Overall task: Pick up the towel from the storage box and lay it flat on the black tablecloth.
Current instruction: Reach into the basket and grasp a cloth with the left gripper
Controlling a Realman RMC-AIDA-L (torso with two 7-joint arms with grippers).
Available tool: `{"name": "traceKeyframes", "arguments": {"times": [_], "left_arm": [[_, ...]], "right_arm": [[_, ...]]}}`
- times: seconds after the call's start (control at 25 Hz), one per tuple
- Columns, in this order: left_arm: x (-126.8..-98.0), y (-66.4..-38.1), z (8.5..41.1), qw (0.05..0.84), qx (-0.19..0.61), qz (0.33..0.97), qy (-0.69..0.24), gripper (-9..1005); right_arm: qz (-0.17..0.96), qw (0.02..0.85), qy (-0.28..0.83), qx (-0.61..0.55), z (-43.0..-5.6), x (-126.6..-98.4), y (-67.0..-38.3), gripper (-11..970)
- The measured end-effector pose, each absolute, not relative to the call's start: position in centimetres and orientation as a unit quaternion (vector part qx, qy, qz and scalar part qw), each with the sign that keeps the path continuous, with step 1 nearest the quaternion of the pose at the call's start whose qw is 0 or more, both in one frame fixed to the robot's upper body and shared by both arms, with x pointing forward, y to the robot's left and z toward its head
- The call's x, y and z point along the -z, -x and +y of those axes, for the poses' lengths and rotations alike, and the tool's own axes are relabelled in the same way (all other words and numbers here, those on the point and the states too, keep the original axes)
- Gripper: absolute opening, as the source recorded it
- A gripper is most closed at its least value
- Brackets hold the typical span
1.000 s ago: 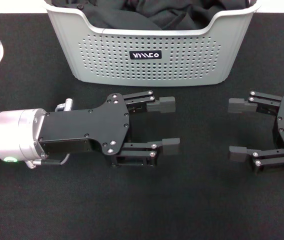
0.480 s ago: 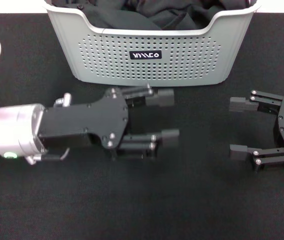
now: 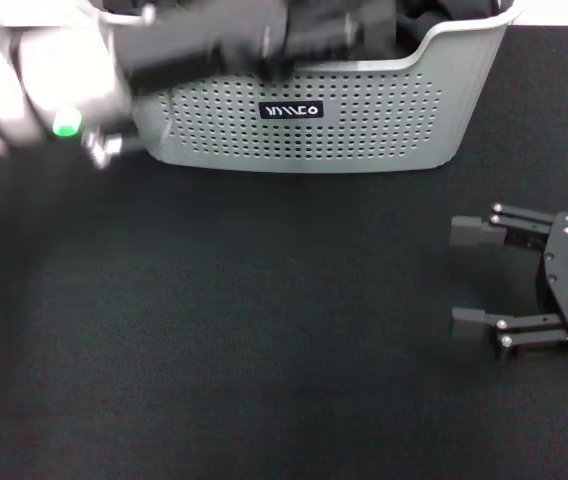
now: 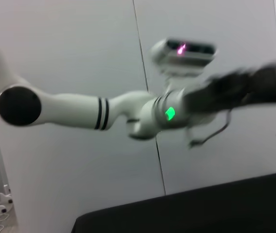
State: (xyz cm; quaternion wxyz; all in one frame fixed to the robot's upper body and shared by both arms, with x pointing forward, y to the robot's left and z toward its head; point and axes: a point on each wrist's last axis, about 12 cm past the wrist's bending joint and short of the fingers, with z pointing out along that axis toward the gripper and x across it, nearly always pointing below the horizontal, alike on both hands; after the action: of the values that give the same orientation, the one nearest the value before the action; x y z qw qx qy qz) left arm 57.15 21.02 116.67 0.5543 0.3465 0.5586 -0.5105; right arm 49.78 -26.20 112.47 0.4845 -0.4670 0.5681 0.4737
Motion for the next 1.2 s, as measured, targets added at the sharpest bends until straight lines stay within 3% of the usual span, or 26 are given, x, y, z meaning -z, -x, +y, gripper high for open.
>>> {"name": "traceKeyframes", "arguments": {"times": [0.04, 0.36, 0.84, 1.04, 1.2], "left_arm": [[-117.9, -59.0, 20.6, 0.567, 0.498, 0.572, -0.322, 769], [-120.4, -64.6, 20.5, 0.599, 0.406, 0.656, -0.215, 767], [-122.3, -66.3, 21.4, 0.536, 0.294, 0.773, -0.168, 751], [-122.6, -66.3, 19.6, 0.529, 0.201, 0.794, -0.222, 677], [-121.7, -66.1, 17.9, 0.537, 0.124, 0.784, -0.286, 681]], "right_arm": [[0.570, 0.482, 0.467, -0.474, -26.2, -112.3, -49.7, 875], [0.578, 0.472, 0.465, -0.476, -25.9, -111.5, -49.7, 873], [0.574, 0.479, 0.465, -0.474, -25.8, -111.8, -50.0, 870], [0.577, 0.483, 0.466, -0.465, -25.7, -111.8, -50.3, 868], [0.575, 0.484, 0.470, -0.463, -25.6, -111.7, -50.3, 867]]}}
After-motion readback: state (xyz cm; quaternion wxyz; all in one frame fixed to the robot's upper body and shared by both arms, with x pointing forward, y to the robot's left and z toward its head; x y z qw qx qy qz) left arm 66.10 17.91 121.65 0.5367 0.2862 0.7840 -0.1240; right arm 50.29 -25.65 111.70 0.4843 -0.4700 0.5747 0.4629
